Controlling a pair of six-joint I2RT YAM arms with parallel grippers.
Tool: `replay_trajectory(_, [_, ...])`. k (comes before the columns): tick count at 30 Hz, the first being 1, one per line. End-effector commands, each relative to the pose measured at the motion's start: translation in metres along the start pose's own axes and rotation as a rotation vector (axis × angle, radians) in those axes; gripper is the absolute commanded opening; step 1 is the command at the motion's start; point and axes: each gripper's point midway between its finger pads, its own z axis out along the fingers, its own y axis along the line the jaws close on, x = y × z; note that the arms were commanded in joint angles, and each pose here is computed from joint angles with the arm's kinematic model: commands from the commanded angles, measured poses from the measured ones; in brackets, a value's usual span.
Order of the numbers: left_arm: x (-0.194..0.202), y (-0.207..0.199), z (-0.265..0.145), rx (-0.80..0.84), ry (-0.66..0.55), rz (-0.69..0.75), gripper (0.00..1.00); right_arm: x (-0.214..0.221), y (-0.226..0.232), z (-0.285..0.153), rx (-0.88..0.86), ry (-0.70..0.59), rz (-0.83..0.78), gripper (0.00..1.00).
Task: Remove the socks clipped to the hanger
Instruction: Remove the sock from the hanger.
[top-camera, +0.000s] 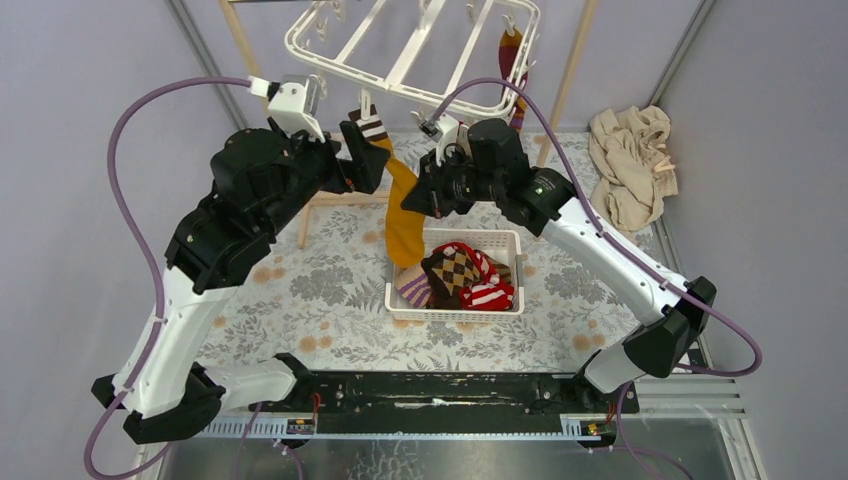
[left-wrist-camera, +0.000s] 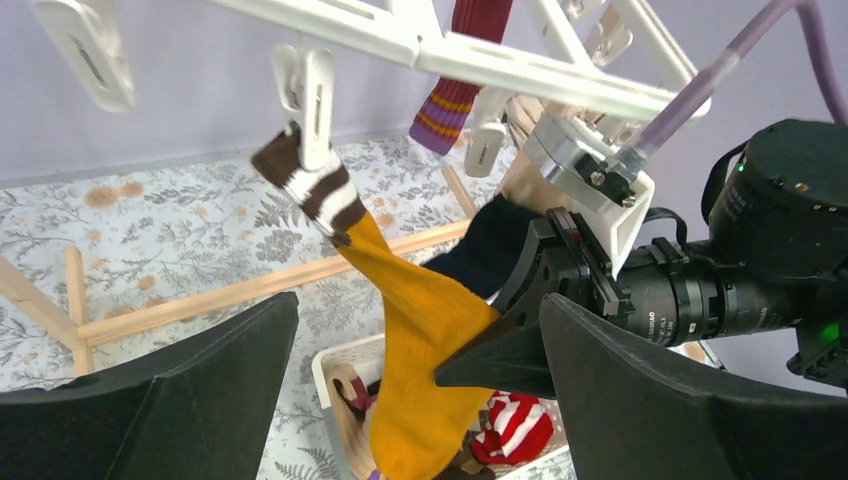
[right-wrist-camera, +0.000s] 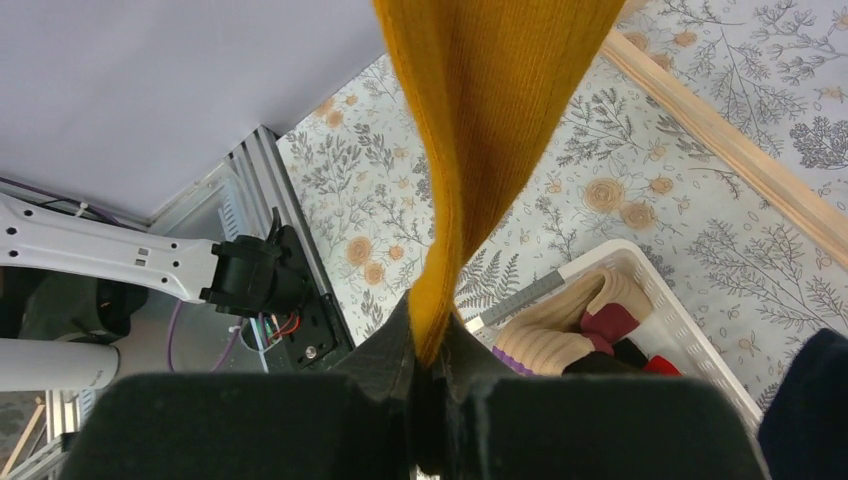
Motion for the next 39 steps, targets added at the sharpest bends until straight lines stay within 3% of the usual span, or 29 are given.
replay_trajectory(1, [-0.035, 0.001, -0.003, 0.01, -0.096, 0.023, 0.99, -0.025, 0.013, -0.015, -0.062, -0.078, -0.013, 0.0])
replay_trajectory(20, [-0.051, 0.017, 0.018, 0.184, -0.053, 0.04, 0.98, -0.023, 0.013, -0.016, -0.07, -0.075, -0.004, 0.0])
replay_trajectory(31, [-0.046, 0.003, 0.034, 0.307, -0.048, 0.055, 0.98, -0.02, 0.016, -0.018, -0.081, -0.065, -0.001, 0.0])
replay_trajectory(39, [-0.04, 0.008, 0.045, 0.298, -0.041, 0.079, 0.97, -0.014, 0.026, -0.03, -0.129, -0.03, -0.001, 0.0])
